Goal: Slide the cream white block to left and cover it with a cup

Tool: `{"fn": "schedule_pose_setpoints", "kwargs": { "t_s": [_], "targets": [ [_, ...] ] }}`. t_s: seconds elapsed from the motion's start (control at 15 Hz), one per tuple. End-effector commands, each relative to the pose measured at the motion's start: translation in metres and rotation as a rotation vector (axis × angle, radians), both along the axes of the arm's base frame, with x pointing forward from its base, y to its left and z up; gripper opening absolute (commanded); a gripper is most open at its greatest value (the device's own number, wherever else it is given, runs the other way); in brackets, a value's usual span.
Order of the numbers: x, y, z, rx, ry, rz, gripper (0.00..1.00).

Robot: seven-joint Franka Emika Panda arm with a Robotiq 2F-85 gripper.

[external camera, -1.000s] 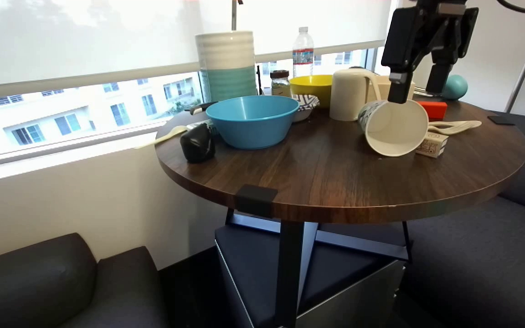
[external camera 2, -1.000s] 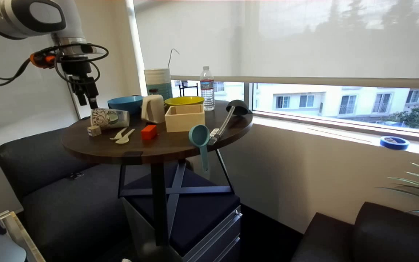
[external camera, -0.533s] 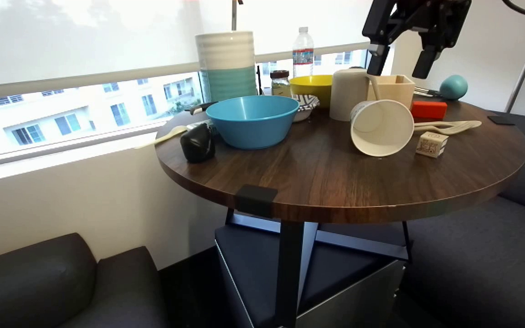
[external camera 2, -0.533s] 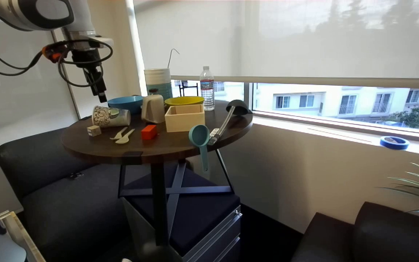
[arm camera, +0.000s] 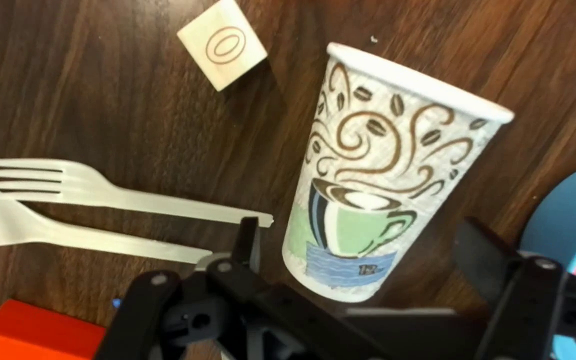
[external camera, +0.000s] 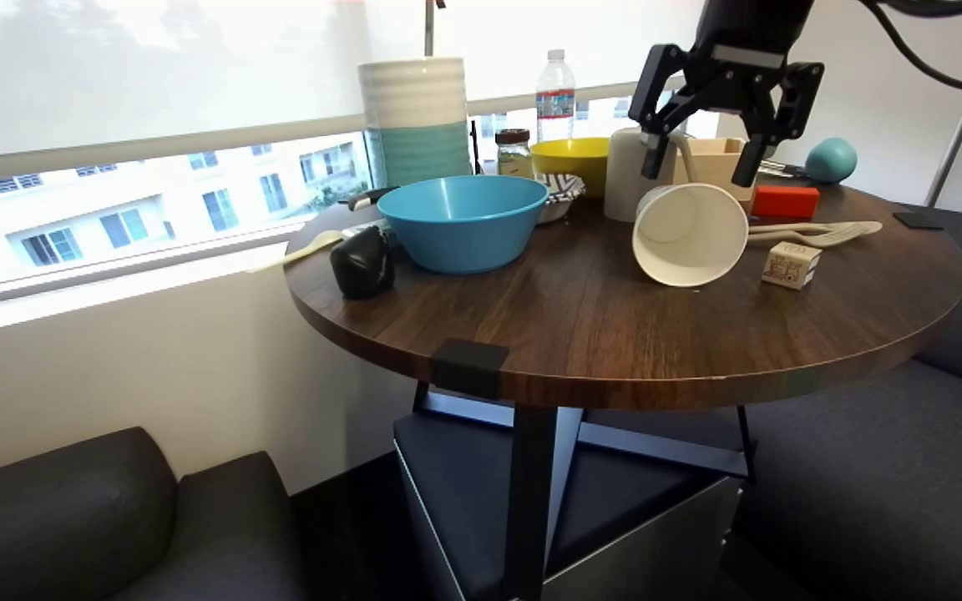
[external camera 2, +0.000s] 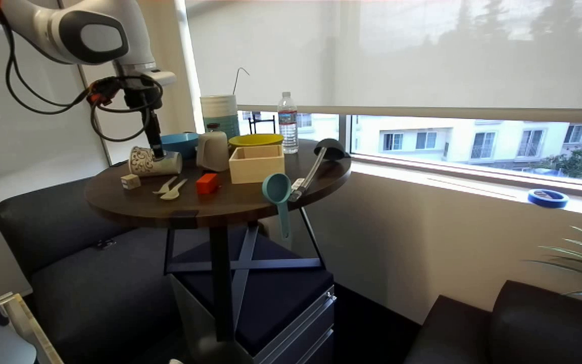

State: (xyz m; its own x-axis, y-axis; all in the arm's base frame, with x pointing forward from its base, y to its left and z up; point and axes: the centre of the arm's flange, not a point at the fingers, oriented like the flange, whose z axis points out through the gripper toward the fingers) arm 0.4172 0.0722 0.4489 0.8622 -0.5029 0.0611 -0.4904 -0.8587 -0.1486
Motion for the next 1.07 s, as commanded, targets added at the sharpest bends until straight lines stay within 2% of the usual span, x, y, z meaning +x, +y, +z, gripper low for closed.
{"fn": "schedule_pose_setpoints", "kwargs": {
  "t_s": [0.0, 0.33, 1.0],
  "targets": [
    [0.019, 0.009, -0.017, 0.009, 0.025, -0.082, 1.00],
    [0.031, 0.008, -0.028, 0.001, 0.008, -0.136, 1.00],
    [0.033, -0.003, -0.037, -0.008, -0.015, -0.094, 1.00]
  ]
}}
